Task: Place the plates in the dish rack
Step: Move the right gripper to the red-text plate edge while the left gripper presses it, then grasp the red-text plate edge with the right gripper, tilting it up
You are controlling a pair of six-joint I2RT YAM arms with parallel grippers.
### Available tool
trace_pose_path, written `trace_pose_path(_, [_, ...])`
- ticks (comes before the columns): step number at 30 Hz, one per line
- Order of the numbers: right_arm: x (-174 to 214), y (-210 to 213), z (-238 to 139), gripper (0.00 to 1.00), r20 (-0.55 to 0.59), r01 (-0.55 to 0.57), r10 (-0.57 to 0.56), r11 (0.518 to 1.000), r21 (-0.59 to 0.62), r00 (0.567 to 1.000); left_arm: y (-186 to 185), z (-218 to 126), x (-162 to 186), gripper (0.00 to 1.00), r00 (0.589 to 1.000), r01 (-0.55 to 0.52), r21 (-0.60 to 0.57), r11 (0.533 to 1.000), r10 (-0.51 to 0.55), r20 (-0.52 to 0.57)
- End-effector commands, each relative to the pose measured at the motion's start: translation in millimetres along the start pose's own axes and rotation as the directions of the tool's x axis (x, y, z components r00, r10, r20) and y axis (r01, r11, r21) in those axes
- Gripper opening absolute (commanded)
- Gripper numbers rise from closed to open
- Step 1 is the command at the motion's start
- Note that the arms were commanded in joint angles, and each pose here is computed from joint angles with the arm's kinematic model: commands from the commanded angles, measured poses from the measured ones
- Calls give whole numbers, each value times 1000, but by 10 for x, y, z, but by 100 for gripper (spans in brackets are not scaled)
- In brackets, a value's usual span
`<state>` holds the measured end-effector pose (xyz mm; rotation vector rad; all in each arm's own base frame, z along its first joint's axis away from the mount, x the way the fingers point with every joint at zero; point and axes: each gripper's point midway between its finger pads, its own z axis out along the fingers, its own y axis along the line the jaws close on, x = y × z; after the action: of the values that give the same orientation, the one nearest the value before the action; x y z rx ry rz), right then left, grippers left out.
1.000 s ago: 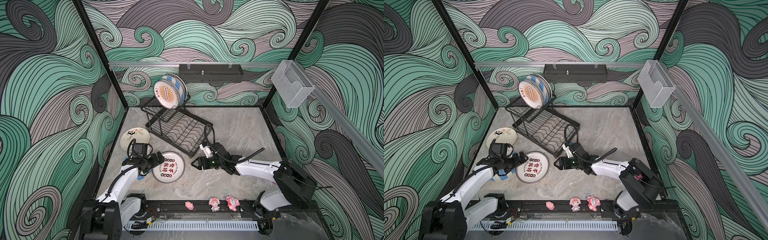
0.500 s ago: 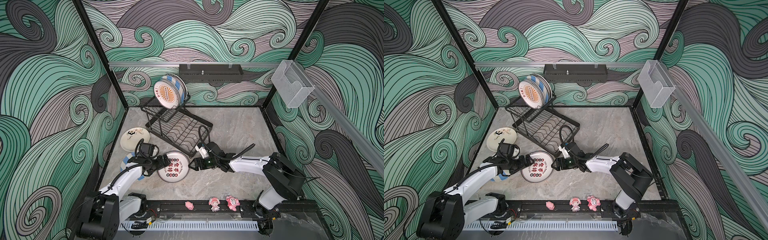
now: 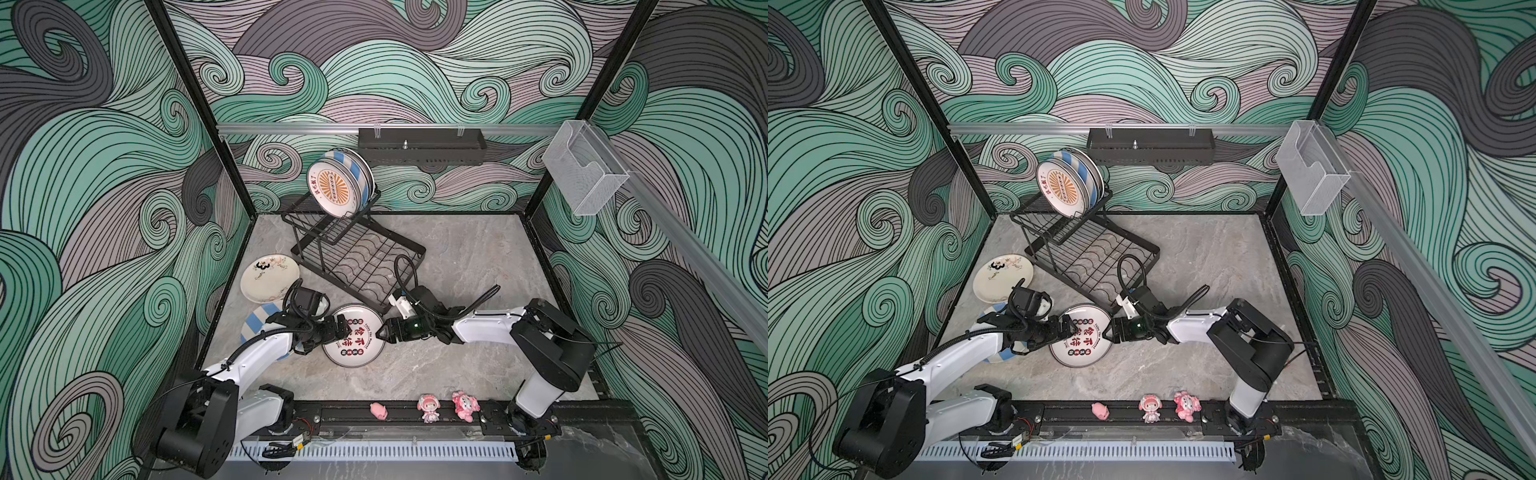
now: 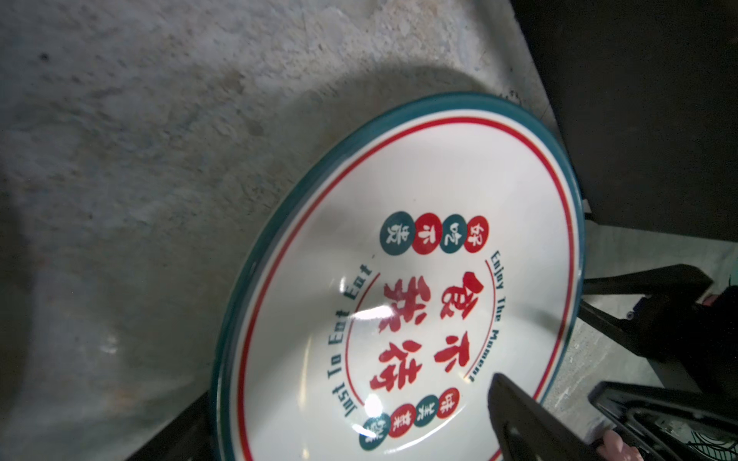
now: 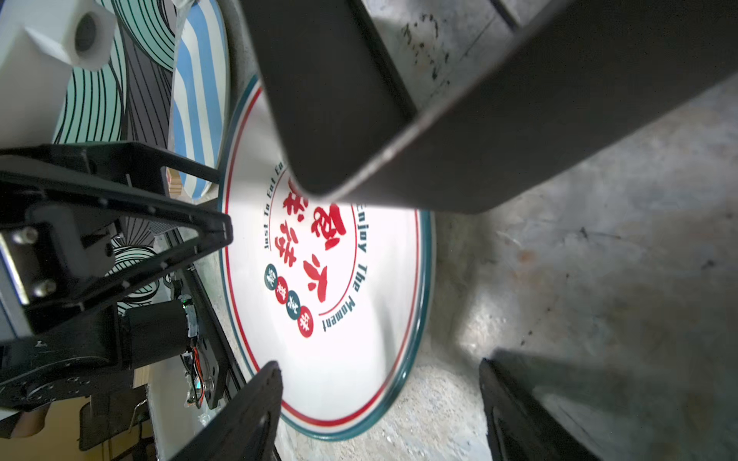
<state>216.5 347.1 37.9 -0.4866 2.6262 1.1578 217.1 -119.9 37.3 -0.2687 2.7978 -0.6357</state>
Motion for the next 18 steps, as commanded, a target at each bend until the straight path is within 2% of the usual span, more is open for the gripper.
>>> trace_pose_path(1, [-57, 24, 70, 74, -4, -6, 6, 1000, -29, 1000, -43, -28, 13, 99, 1000, -7, 12, 1000, 7, 10])
trace_pose_path(11, [-59, 1, 167, 60, -26, -39, 37, 998, -59, 999, -74, -40, 146, 99, 999, -54, 12, 998, 53, 2])
trace_pose_path(18, [-42, 11, 182, 49, -37, -49, 46, 996, -72, 998, -121, 63, 286, 99, 995, -79, 26, 997, 80, -58])
